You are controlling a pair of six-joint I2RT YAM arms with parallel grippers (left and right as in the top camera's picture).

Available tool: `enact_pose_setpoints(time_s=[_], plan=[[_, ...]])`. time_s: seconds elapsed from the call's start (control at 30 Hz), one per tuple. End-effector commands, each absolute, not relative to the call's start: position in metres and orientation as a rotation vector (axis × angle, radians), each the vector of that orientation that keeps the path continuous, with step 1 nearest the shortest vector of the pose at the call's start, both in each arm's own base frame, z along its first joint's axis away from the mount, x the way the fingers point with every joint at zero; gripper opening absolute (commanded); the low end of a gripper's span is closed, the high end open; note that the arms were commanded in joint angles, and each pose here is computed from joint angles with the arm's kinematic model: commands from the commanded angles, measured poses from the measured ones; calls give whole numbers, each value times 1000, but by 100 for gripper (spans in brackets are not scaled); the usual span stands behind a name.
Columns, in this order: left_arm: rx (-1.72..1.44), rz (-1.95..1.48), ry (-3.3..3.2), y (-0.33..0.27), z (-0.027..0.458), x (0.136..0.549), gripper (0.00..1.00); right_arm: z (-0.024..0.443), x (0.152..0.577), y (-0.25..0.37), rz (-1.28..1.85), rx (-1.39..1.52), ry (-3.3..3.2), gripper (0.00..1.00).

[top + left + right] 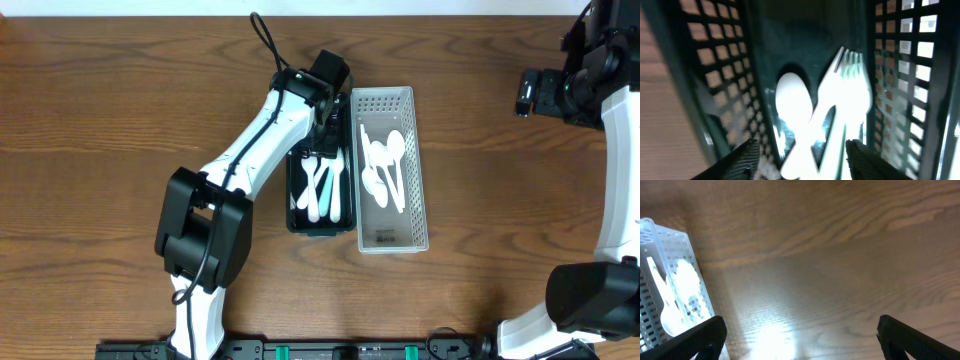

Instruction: Pack container

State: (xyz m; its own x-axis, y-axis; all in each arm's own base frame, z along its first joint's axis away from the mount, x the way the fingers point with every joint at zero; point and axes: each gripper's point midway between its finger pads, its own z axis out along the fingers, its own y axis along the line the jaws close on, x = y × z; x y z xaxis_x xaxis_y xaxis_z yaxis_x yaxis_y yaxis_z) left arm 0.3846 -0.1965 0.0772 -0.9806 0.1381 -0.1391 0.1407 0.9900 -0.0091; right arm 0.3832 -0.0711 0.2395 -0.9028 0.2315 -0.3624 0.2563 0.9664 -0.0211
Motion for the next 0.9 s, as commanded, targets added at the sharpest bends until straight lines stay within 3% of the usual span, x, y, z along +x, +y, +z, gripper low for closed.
enact_pose_setpoints(time_s=[0.0,0.1,0.2,0.23,0.43,0.63,0.87], plan=[[287,55,2823,-184,130,401,66,241,390,-75,-102,341,2725,99],[333,55,2690,-180,174,406,74,246,402,-74,-101,328,2674,99],[271,122,2536,-160,223,414,96,255,420,-64,-80,285,2606,99],[232,140,2489,-151,238,418,98,259,428,-54,-56,252,2576,99],[-33,133,2264,-85,300,455,98,296,483,14,25,55,2330,99],[-92,258,2105,-8,319,507,98,338,542,56,89,-23,2036,99],[-135,274,2138,29,315,496,98,327,541,30,2,44,2078,99]])
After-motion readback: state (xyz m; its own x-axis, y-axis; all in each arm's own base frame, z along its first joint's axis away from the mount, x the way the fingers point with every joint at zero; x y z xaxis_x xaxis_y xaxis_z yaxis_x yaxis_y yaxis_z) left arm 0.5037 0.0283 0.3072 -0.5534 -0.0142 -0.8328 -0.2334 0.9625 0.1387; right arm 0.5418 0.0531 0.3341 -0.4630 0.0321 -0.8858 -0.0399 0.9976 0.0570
